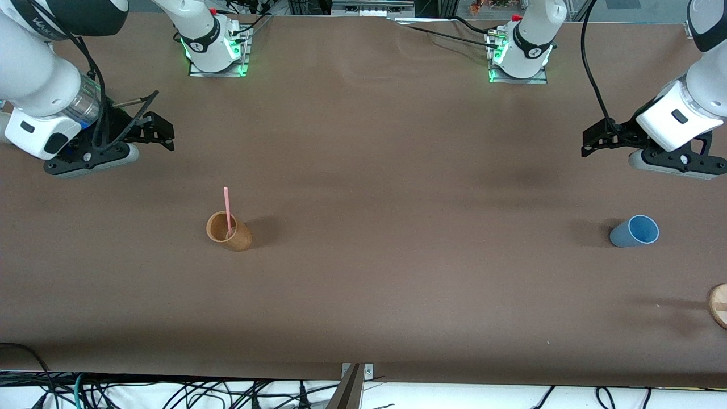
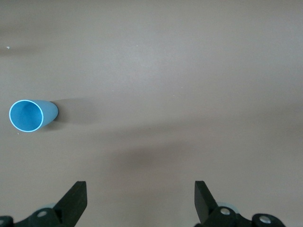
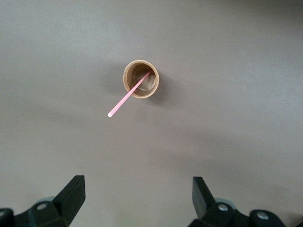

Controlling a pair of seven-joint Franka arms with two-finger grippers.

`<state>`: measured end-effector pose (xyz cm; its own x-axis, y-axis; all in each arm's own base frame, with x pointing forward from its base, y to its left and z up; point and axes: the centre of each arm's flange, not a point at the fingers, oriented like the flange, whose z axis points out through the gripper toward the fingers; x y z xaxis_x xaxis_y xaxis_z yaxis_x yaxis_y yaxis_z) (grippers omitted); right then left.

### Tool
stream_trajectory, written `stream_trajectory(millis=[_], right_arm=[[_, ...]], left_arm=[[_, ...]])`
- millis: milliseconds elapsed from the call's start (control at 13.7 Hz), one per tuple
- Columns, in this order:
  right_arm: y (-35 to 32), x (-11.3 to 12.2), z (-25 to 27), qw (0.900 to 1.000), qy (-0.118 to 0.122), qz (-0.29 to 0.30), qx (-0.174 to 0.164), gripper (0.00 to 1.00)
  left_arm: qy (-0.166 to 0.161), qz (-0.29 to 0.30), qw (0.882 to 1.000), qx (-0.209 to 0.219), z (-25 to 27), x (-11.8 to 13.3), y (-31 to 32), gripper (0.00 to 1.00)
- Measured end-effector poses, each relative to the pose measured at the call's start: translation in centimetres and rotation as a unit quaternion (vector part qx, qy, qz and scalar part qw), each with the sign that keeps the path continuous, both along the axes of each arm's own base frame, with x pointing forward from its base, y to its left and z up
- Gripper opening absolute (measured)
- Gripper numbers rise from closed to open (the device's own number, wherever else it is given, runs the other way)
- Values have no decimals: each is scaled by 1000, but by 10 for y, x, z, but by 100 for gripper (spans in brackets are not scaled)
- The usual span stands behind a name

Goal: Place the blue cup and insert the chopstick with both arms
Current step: 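Reach the right gripper to the chopstick while the left gripper reaches the cup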

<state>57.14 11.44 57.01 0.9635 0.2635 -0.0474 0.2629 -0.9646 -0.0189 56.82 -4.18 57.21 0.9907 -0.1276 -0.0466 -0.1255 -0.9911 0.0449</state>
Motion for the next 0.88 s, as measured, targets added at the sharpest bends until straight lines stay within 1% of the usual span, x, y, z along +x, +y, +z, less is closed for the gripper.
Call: stream_trajectory(millis=[220, 366, 439, 512, 585, 659, 732, 878], right_arm=[[0, 1, -2, 1000, 2, 0, 0, 100], [0, 3, -16, 1000, 13, 0, -1, 100], [1, 6, -29, 1000, 19, 0, -1, 100], [2, 11, -47, 1000, 24, 1, 0, 100], [5, 17, -69, 1000, 29, 3, 2, 100], [12, 23, -90, 999, 32, 7, 5, 100], [19, 30, -110, 999, 35, 10, 8, 100], [30, 40, -146, 999, 45, 1, 16, 100]], left_arm=[[21, -9, 1000, 2, -9, 0, 5, 100], [40, -58, 998, -3, -36, 11, 42, 100], [43, -84, 996, -8, -57, 22, 71, 100], [39, -109, 993, 1, -79, 33, 101, 100], [31, -142, 989, 24, -103, 46, 131, 100], [19, -180, 983, 45, -125, 58, 153, 100], [12, -216, 975, 54, -148, 67, 172, 100], [9, -273, 960, 55, -192, 76, 206, 100]])
